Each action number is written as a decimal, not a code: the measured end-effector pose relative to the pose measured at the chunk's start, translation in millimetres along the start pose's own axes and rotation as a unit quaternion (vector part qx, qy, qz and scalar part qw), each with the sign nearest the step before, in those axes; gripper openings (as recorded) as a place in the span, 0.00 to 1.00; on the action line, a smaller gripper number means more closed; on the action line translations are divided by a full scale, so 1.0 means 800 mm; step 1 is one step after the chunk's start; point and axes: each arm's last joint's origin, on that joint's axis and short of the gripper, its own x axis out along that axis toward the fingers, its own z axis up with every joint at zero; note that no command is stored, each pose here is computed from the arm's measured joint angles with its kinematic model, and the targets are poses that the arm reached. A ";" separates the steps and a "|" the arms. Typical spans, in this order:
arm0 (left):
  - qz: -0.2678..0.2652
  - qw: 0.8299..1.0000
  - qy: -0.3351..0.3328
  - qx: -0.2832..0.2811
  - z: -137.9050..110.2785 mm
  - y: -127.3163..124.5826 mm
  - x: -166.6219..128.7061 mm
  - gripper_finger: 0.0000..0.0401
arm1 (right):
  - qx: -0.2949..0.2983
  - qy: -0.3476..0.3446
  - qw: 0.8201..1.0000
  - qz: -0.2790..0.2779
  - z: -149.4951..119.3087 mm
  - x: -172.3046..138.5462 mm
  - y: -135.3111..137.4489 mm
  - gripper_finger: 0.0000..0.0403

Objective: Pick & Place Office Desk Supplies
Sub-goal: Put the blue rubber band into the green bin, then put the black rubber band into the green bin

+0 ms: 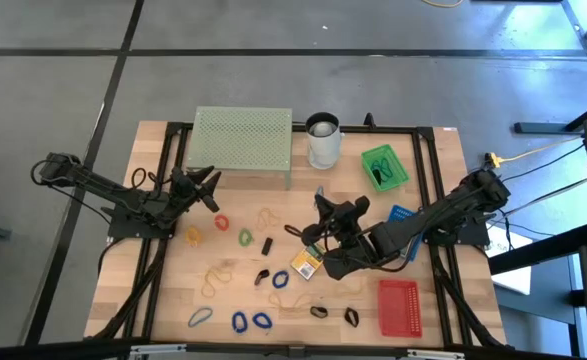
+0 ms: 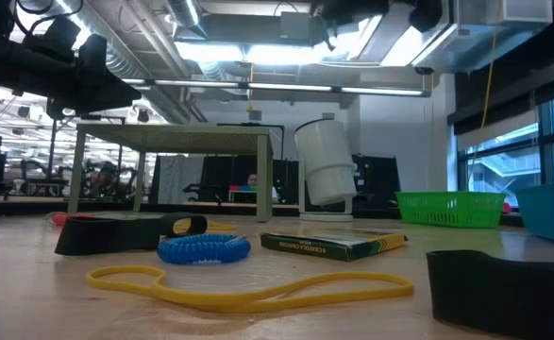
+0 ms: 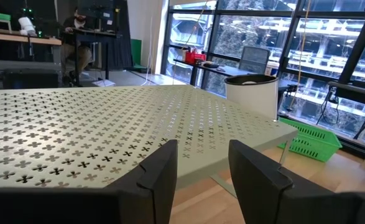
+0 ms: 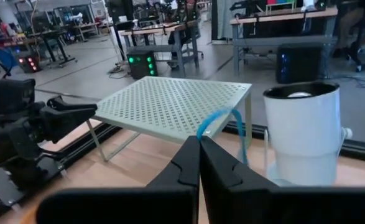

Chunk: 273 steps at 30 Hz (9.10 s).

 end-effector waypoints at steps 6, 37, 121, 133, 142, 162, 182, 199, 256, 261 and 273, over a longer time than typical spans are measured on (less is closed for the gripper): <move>0.000 1.000 0.000 0.000 0.000 0.000 0.000 0.35 | -0.027 0.073 0.996 0.053 -0.002 0.002 0.005 0.01; 0.000 1.000 0.000 0.000 0.000 0.000 0.000 0.35 | -0.124 0.391 0.876 -0.254 0.010 0.059 -0.158 0.01; 0.000 1.000 0.000 0.000 0.000 0.000 0.000 0.35 | -0.123 0.519 0.812 -0.237 -0.011 0.163 -0.233 0.63; 0.000 1.000 0.000 0.000 0.000 0.000 0.000 0.35 | -0.068 0.482 0.874 0.004 -0.027 0.093 -0.116 0.50; 0.000 1.000 0.000 0.000 0.000 0.000 0.000 0.35 | 0.003 0.475 0.850 0.228 -0.045 -0.010 -0.035 0.45; 0.000 1.000 0.000 0.000 0.000 0.000 0.000 0.35 | -0.105 0.533 0.739 0.398 -0.169 -0.071 0.039 0.44; 0.000 1.000 0.000 0.000 0.000 0.000 0.000 0.35 | -0.270 0.512 0.722 0.379 -0.183 -0.074 0.051 0.44; 0.000 1.000 0.000 0.000 0.000 0.000 0.000 0.35 | -0.298 0.513 0.710 0.380 -0.199 -0.080 0.048 0.37; 0.000 1.000 0.000 0.000 0.000 0.000 0.000 0.35 | -0.330 0.232 0.915 0.022 0.039 0.104 -0.007 0.02; 0.000 1.000 0.000 0.000 0.000 0.000 0.000 0.35 | -0.296 0.254 0.921 0.006 0.011 0.105 -0.042 0.02; 0.000 1.000 0.000 0.001 0.000 0.000 0.000 0.35 | -0.145 0.182 0.961 0.152 -0.036 0.095 -0.124 0.02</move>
